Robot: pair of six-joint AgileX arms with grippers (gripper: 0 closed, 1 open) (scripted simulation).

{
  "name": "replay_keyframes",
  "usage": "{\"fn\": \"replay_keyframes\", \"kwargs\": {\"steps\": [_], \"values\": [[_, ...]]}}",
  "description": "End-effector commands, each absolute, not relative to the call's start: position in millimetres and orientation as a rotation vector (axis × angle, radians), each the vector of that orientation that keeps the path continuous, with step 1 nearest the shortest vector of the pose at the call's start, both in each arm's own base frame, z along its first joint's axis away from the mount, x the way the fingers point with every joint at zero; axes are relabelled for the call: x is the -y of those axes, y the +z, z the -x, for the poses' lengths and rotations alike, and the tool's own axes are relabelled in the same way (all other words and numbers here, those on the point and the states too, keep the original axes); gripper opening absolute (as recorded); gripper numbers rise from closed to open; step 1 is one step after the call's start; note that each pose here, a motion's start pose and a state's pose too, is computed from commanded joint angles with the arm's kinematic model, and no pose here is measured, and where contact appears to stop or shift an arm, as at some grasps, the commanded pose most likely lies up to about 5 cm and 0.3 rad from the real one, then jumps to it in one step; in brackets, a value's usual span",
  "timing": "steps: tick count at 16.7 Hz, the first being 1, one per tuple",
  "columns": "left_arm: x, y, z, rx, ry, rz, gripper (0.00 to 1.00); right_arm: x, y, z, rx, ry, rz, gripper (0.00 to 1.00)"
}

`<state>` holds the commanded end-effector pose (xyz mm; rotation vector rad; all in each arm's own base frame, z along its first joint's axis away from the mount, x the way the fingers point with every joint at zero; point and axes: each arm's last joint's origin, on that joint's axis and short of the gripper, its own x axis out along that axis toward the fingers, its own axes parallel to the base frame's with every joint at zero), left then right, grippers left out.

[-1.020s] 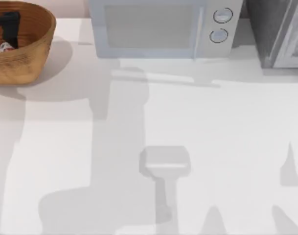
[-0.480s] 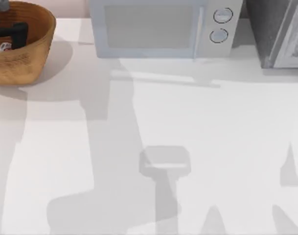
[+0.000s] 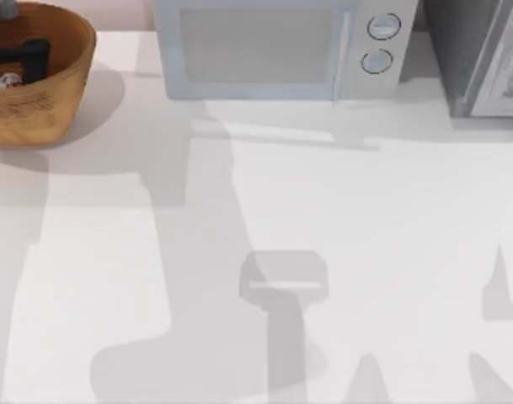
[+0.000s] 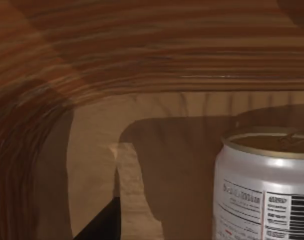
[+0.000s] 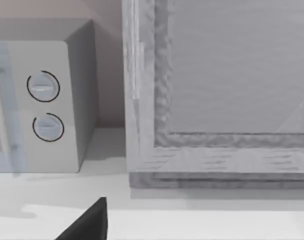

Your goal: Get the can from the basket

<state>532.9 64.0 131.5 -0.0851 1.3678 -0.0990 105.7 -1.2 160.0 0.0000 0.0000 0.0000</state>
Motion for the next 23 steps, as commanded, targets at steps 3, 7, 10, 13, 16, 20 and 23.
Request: {"fn": "replay_keyframes", "kwargs": {"steps": [3,7,10,13,16,20,23], "values": [[-64.0,131.5,-532.9,-1.368,-0.099,0.085,0.7,1.2,160.0,-105.7,0.0,0.0,0.0,1.0],[-64.0,131.5,-532.9,-1.368,-0.099,0.085,0.4,1.2,160.0,-105.7,0.0,0.0,0.0,1.0],[-64.0,131.5,-532.9,-1.368,-0.099,0.085,0.17,1.2,160.0,-105.7,0.0,0.0,0.0,1.0],[-64.0,131.5,-532.9,-1.368,-0.099,0.085,0.0,1.2,160.0,-105.7,0.0,0.0,0.0,1.0],[-64.0,131.5,-532.9,-1.368,-0.099,0.085,0.0,1.2,160.0,-105.7,0.0,0.0,0.0,1.0],[-64.0,131.5,-532.9,-1.368,-0.099,0.085,0.0,1.2,160.0,-105.7,0.0,0.0,0.0,1.0],[-65.4,153.9,-529.2,-1.332,-0.092,0.08,0.0,1.2,160.0,-105.7,0.0,0.0,0.0,1.0]]}}
